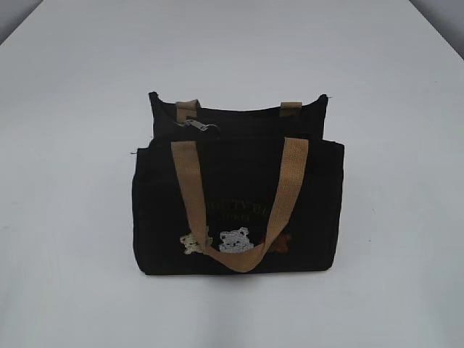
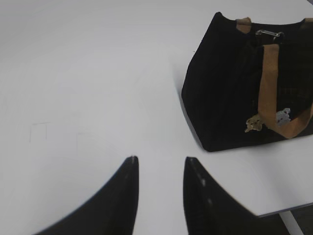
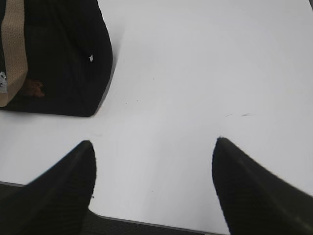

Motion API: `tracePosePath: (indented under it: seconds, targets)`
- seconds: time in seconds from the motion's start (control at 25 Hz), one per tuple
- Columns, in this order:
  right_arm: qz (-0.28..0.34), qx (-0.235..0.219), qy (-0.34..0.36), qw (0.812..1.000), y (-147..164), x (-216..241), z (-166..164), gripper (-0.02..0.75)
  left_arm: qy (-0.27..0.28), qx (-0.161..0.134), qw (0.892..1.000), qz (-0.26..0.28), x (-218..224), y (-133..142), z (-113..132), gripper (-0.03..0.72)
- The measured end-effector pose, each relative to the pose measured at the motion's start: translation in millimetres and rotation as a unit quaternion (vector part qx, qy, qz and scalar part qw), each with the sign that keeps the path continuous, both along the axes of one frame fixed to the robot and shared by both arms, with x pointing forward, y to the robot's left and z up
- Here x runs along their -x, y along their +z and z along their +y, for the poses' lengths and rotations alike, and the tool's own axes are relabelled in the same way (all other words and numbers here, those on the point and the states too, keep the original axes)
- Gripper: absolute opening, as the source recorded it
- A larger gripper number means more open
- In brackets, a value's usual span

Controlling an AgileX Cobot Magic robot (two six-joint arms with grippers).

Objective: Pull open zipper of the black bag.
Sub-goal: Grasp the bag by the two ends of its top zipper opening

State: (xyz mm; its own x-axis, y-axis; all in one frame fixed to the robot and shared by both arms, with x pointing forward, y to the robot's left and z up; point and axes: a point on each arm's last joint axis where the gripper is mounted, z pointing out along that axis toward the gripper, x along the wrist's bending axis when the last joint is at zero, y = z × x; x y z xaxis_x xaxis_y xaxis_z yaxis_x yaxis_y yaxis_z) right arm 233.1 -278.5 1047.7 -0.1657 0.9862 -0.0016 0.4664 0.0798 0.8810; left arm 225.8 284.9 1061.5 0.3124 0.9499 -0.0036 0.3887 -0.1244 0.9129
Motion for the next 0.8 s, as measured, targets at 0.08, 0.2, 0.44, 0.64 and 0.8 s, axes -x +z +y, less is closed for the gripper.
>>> tracePosePath:
  seconds: [0.08,0.2,0.44,0.64,0.8]
  targets:
    - [0.000,0.000,0.000,1.000,0.0,0.0,0.0,0.570,0.000,0.000,1.000,0.000,0.0,0.0,0.0,0.237]
    - [0.000,0.000,0.000,1.000,0.1,0.0,0.0,0.570,0.000,0.000,1.000,0.000,0.0,0.0,0.0,0.237]
    - [0.000,0.000,0.000,1.000,0.1,0.0,0.0,0.570,0.000,0.000,1.000,0.000,0.0,0.0,0.0,0.237]
    - [0.000,0.000,0.000,1.000,0.1,0.0,0.0,0.570,0.000,0.000,1.000,0.000,0.0,0.0,0.0,0.237]
    - [0.000,0.000,0.000,1.000,0.1,0.0,0.0,0.570,0.000,0.000,1.000,0.000,0.0,0.0,0.0,0.237]
